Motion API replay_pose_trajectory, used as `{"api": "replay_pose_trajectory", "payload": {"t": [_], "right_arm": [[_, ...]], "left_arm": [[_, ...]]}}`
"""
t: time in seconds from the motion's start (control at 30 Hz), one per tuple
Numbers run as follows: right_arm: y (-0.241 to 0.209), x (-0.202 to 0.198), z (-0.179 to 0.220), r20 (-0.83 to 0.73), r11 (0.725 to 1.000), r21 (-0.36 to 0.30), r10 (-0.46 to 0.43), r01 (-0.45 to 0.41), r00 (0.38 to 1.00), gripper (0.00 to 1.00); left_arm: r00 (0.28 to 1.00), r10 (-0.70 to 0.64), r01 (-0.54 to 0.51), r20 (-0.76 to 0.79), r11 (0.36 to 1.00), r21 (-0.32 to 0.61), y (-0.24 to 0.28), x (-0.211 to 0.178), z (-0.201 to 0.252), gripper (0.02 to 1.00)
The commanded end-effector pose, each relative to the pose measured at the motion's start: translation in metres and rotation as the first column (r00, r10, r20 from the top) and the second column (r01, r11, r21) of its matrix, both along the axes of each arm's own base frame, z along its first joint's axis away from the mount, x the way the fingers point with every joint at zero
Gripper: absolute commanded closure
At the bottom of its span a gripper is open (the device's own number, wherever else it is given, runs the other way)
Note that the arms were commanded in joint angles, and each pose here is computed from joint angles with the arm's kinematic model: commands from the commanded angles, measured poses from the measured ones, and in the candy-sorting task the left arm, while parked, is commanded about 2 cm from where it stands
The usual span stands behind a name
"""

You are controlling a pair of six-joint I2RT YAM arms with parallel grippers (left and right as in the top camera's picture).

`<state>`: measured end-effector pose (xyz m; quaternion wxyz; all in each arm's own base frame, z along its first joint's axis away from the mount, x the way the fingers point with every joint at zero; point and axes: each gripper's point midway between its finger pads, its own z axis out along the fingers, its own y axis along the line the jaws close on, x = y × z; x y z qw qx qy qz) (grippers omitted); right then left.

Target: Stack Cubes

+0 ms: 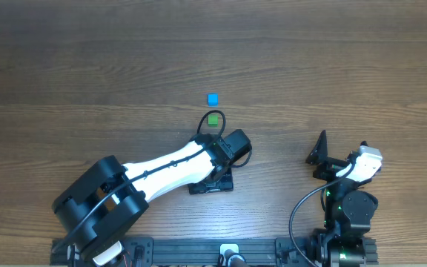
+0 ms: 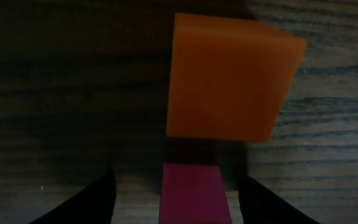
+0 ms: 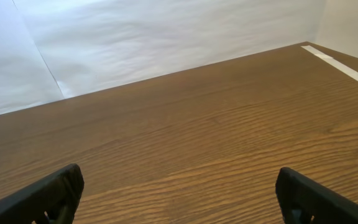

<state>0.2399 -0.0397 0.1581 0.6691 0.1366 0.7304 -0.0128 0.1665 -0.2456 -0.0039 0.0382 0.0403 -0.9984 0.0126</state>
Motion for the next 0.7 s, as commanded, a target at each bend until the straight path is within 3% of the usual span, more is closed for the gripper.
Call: {"api": "replay_pose_trajectory", "payload": {"t": [0.03, 0.4, 0.7], "right_arm": [[-0.002, -0.0013, -0.0022, -0.015, 1.0, -0.006, -0.013, 0.013, 1.0, 0.007], [-0.002, -0.0013, -0.0022, -0.015, 1.0, -0.006, -0.013, 0.013, 1.0, 0.007], [-0.0021, -0.0013, -0.0022, -0.015, 1.0, -0.006, -0.013, 0.013, 1.0, 0.007]], "left_arm": [[1.0, -0.023, 0.023, 0.017, 1.0, -0.003, -0.0057, 0.0037, 0.001, 0.397], [1.0, -0.026, 0.026, 0.016, 1.0, -0.002, -0.0059, 0.0029, 0.0011, 0.573], [1.0, -0.026, 0.026, 0.016, 1.0, -0.002, -0.006, 0.003, 0.001, 0.647]]}}
